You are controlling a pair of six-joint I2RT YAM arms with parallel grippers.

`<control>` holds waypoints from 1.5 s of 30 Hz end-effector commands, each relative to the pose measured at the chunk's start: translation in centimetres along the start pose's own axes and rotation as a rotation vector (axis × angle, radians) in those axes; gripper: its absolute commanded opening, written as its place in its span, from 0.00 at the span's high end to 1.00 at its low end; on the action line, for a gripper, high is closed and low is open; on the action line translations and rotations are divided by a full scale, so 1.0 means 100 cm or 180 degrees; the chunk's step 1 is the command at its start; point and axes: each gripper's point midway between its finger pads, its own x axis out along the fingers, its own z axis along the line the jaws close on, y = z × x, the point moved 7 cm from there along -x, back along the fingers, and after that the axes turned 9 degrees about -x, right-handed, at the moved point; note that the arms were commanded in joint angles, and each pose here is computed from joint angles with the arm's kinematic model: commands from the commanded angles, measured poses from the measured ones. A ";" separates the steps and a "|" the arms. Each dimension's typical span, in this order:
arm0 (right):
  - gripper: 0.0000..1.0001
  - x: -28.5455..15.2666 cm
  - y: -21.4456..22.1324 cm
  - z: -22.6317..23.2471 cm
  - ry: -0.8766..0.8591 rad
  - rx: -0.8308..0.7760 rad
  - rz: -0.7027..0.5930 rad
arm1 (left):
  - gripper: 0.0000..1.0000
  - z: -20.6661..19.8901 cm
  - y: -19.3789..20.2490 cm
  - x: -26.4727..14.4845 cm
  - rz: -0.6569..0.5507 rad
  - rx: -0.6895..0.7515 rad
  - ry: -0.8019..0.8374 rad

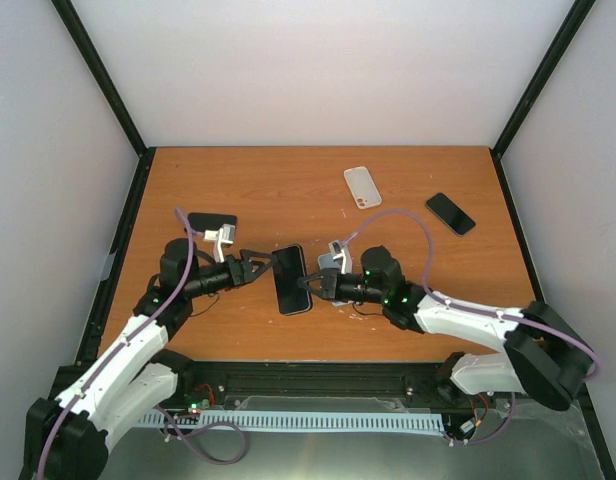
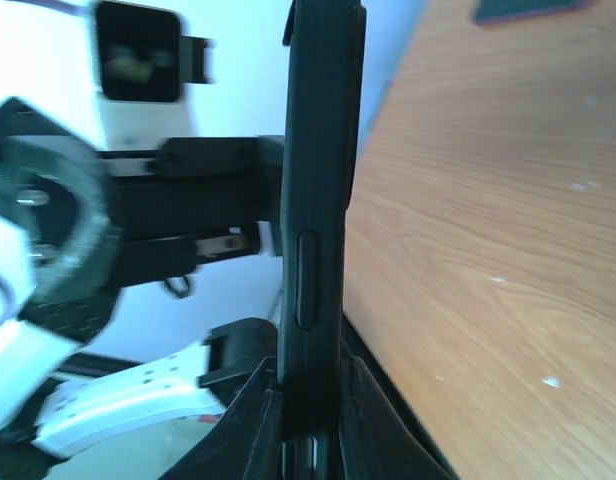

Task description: Put the phone into the phone case

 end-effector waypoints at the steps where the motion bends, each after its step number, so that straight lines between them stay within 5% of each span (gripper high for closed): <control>1: 0.88 -0.015 -0.015 0.047 -0.0699 -0.0381 -0.0181 | 0.12 -0.031 0.002 -0.007 0.0174 0.0231 0.0484; 12: 0.88 -0.023 -0.013 0.062 -0.1228 -0.0313 -0.0214 | 0.29 -0.055 0.014 -0.023 0.0217 0.0388 0.1214; 17: 0.88 -0.023 -0.011 0.062 -0.1327 -0.0301 -0.0199 | 0.49 -0.054 0.016 -0.026 0.0165 0.0304 0.1358; 33: 0.88 -0.021 -0.005 0.054 -0.1266 -0.0262 -0.0151 | 0.92 -0.039 0.012 -0.020 0.0032 0.0043 0.1069; 41: 0.88 -0.020 -0.005 0.053 -0.1216 -0.0280 -0.0119 | 0.98 -0.042 0.009 -0.021 -0.0029 0.0054 0.0951; 45: 0.88 -0.021 -0.005 0.054 -0.1239 -0.0300 -0.0113 | 0.68 -0.044 0.008 -0.025 -0.0148 0.0066 0.0955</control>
